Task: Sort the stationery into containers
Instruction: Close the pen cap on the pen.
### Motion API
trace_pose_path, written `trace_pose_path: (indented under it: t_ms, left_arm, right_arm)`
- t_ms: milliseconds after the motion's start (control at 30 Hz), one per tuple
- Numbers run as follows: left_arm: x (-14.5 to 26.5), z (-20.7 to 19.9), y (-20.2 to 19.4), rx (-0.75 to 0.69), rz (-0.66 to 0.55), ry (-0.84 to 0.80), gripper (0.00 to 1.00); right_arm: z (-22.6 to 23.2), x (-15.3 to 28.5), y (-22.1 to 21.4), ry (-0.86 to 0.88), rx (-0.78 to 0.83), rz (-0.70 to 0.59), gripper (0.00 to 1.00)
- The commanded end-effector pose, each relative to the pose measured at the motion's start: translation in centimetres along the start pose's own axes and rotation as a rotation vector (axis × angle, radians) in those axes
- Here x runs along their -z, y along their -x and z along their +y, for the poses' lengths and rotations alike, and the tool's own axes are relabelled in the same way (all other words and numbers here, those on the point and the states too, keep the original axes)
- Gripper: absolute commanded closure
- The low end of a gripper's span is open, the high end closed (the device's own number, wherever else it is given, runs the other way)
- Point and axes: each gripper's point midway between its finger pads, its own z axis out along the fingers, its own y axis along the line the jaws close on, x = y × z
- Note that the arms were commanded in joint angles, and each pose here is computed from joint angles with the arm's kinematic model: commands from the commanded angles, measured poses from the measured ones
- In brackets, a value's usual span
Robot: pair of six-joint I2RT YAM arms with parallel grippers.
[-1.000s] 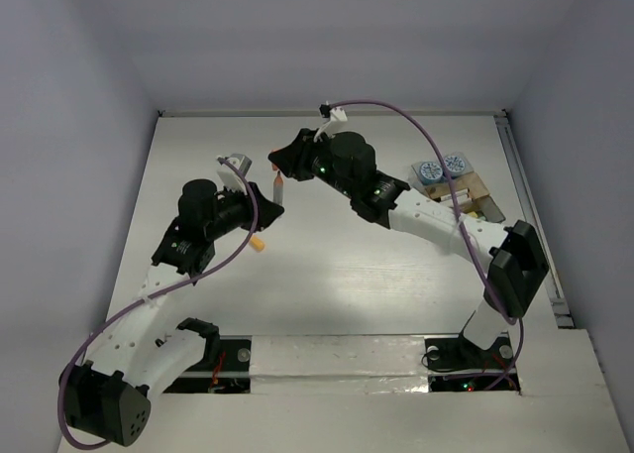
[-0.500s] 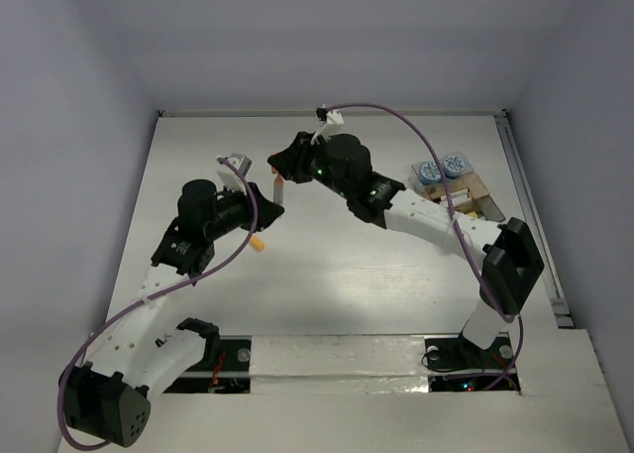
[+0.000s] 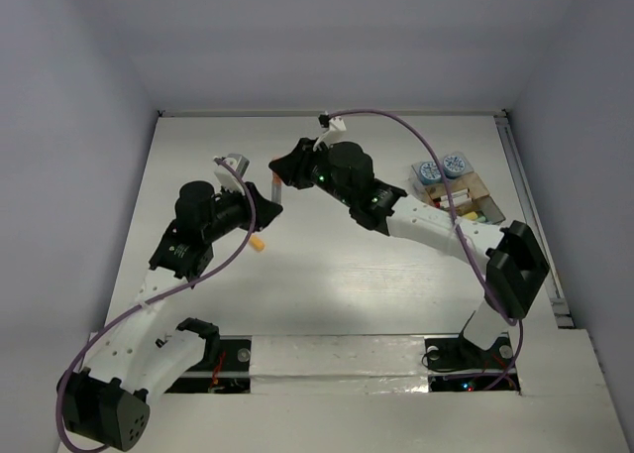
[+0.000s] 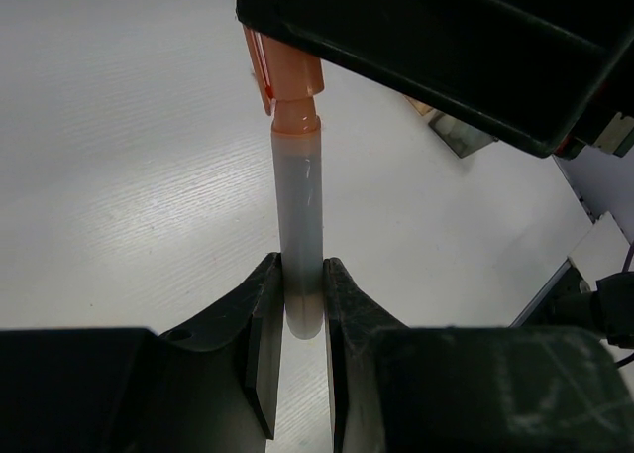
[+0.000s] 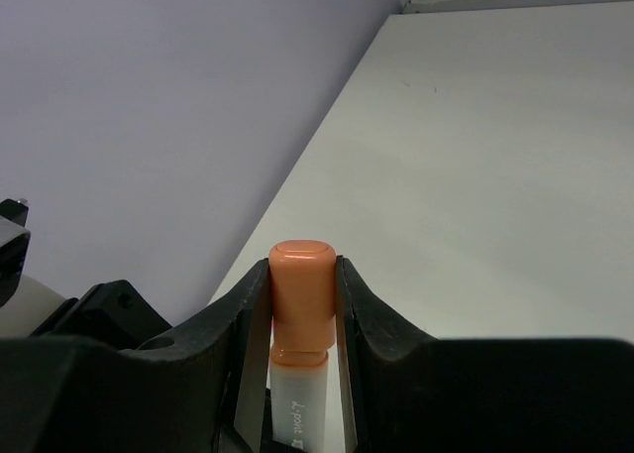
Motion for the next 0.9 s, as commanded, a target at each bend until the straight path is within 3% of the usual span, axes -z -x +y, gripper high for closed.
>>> trace_pose_path:
  t_ms: [0, 467, 867]
  left_arm:
    - [0.4, -1.4, 3.0, -0.044, -0.103, -0.037, 1.00]
    - [1.4, -1.8, 4.2, -0.060, -0.165, -0.032, 1.00]
    - [1.3, -1.6, 4.2, -0.060, -0.163, -0.023, 1.00]
  right_arm:
    - [2.5, 1.1, 2.1, 0.060, 0.008, -0.077, 1.00]
    - [4.6, 2.7, -1.4, 0.133, -0.069, -0.048, 1.00]
    - [4.1, 3.9, -6.5, 0.161, -0.061, 0.147, 1.00]
